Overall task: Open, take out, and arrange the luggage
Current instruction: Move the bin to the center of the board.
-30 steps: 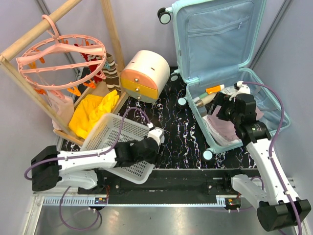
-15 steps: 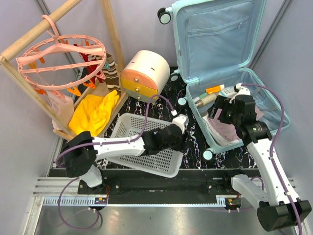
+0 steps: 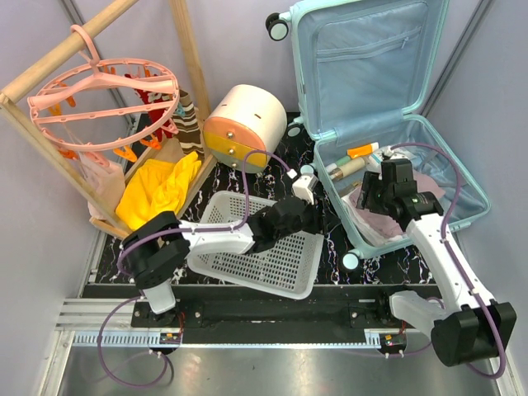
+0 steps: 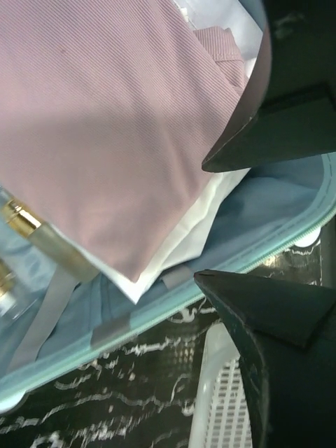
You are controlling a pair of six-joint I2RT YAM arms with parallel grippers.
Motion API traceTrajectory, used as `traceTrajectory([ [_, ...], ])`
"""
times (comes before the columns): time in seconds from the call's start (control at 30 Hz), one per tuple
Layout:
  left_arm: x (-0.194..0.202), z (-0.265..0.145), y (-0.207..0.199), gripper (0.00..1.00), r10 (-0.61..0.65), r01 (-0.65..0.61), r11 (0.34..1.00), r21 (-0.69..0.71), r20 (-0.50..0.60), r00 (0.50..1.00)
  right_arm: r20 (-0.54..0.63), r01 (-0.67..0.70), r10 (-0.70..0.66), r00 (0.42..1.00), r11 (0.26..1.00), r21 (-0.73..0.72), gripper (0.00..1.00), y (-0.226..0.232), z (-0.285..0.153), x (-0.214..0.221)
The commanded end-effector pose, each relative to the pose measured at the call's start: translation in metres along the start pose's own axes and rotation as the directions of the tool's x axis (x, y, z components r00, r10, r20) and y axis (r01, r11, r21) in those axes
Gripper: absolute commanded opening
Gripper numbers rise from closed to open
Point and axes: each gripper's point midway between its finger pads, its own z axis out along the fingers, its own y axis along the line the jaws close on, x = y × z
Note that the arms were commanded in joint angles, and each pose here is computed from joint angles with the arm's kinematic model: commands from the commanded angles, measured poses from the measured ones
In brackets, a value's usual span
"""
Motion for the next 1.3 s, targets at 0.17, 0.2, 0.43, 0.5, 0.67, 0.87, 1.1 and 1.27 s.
traceTrajectory([
  [0.17, -0.062, -0.02, -0.026, 0.64, 0.056, -0.064, 0.996, 0.057, 0.134, 0.989, -0.059, 0.094, -0.09, 0.994, 0.993, 0.066, 0.64, 0.001, 0.02, 0.009],
  [0.2, -0.062, -0.026, -0.025, 0.67, 0.064, -0.071, 0.996, 0.047, 0.124, 0.99, -0.057, 0.093, -0.089, 0.994, 0.993, 0.075, 0.64, 0.0, 0.022, 0.008],
  [0.43, 0.032, -0.041, -0.005, 0.72, 0.081, -0.078, 0.997, 0.025, -0.145, 0.986, -0.122, 0.123, -0.109, 0.986, 0.986, 0.11, 0.63, -0.003, 0.04, 0.015],
  [0.5, 0.056, -0.043, -0.004, 0.72, 0.069, -0.062, 0.997, 0.04, -0.207, 0.976, -0.124, 0.127, -0.113, 0.986, 0.986, 0.11, 0.61, -0.003, 0.043, 0.014],
  [0.67, 0.086, -0.035, -0.011, 0.71, 0.051, -0.043, 0.998, 0.04, -0.248, 0.967, -0.134, 0.144, -0.125, 0.983, 0.979, 0.146, 0.59, -0.008, 0.051, 0.015],
  [0.87, 0.089, -0.02, -0.014, 0.6, 0.063, -0.06, 0.998, 0.021, -0.239, 0.969, -0.104, 0.156, -0.137, 0.985, 0.967, 0.2, 0.54, -0.016, 0.051, 0.006],
  [1.1, 0.074, -0.009, -0.014, 0.45, 0.092, -0.096, 0.995, -0.011, -0.192, 0.977, -0.111, 0.171, -0.154, 0.982, 0.97, 0.173, 0.48, -0.009, 0.061, 0.009],
  [1.27, 0.049, -0.002, -0.011, 0.39, 0.089, -0.095, 0.995, -0.043, -0.123, 0.988, -0.136, 0.206, -0.191, 0.972, 0.972, 0.109, 0.49, 0.005, 0.065, 0.017],
])
